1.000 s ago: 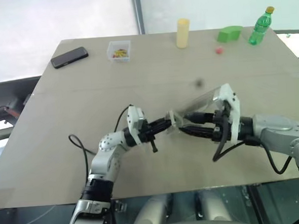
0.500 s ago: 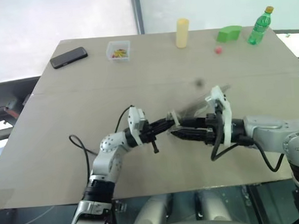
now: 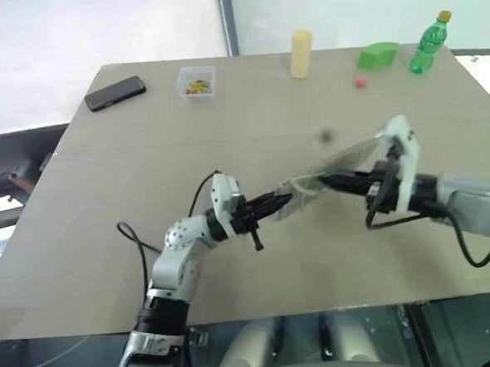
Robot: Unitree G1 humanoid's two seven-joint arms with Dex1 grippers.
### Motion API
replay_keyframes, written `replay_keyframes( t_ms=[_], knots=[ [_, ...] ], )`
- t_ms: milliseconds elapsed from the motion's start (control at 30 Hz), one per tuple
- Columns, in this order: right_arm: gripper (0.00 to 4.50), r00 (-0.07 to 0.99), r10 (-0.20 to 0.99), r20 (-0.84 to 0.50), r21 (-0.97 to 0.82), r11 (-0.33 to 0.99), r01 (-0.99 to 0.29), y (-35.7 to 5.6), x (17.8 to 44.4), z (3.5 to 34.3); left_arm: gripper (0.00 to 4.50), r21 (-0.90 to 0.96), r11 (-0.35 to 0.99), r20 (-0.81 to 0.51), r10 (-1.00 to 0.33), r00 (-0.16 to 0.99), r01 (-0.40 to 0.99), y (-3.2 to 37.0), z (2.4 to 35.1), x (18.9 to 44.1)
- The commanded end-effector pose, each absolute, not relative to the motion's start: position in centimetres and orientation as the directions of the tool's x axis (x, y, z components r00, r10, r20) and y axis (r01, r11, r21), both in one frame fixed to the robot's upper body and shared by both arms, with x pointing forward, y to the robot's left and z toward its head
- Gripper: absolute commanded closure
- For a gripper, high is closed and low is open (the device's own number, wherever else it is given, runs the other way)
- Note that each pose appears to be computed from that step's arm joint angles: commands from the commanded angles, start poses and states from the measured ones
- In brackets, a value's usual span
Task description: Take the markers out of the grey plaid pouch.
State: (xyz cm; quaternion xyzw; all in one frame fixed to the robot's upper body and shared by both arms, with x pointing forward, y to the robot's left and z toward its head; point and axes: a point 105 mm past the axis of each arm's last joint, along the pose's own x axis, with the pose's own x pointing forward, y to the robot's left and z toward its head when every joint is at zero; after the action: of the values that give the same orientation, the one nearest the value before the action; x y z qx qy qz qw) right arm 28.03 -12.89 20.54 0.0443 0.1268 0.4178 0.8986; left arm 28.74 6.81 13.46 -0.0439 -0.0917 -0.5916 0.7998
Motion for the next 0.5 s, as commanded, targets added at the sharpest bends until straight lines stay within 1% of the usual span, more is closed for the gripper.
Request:
replay_keyframes(
  t_ms=[33, 100, 233, 367, 500],
  knots=[
    [4.46, 0.807, 0.572, -0.149, 0.049, 0.819, -0.572, -18.6, 30.0, 22.8, 4.50, 0.069, 0.275, 0.240, -0.938, 0.251, 0.959, 6.7, 15.4, 28.2],
    [4.46, 0.872, 0.462, -0.164, -0.019, 0.882, -0.471, -21.5, 30.4, 23.1, 4.50, 0.065, 0.273, 0.237, -0.938, 0.251, 0.960, 6.9, 15.5, 28.3],
    [4.46, 0.919, 0.355, -0.171, -0.070, 0.926, -0.371, -24.0, 30.5, 23.3, 4.50, 0.058, 0.270, 0.236, -0.939, 0.250, 0.961, 7.0, 15.6, 28.4],
    [4.46, 0.936, 0.307, -0.174, -0.083, 0.942, -0.325, -25.0, 30.6, 23.3, 4.50, 0.060, 0.276, 0.228, -0.940, 0.256, 0.959, 7.2, 15.3, 28.6],
    [4.46, 0.931, 0.318, -0.179, -0.090, 0.937, -0.337, -24.7, 30.4, 23.3, 4.50, 0.076, 0.295, 0.222, -0.936, 0.272, 0.953, 7.4, 14.9, 28.9]
  ],
)
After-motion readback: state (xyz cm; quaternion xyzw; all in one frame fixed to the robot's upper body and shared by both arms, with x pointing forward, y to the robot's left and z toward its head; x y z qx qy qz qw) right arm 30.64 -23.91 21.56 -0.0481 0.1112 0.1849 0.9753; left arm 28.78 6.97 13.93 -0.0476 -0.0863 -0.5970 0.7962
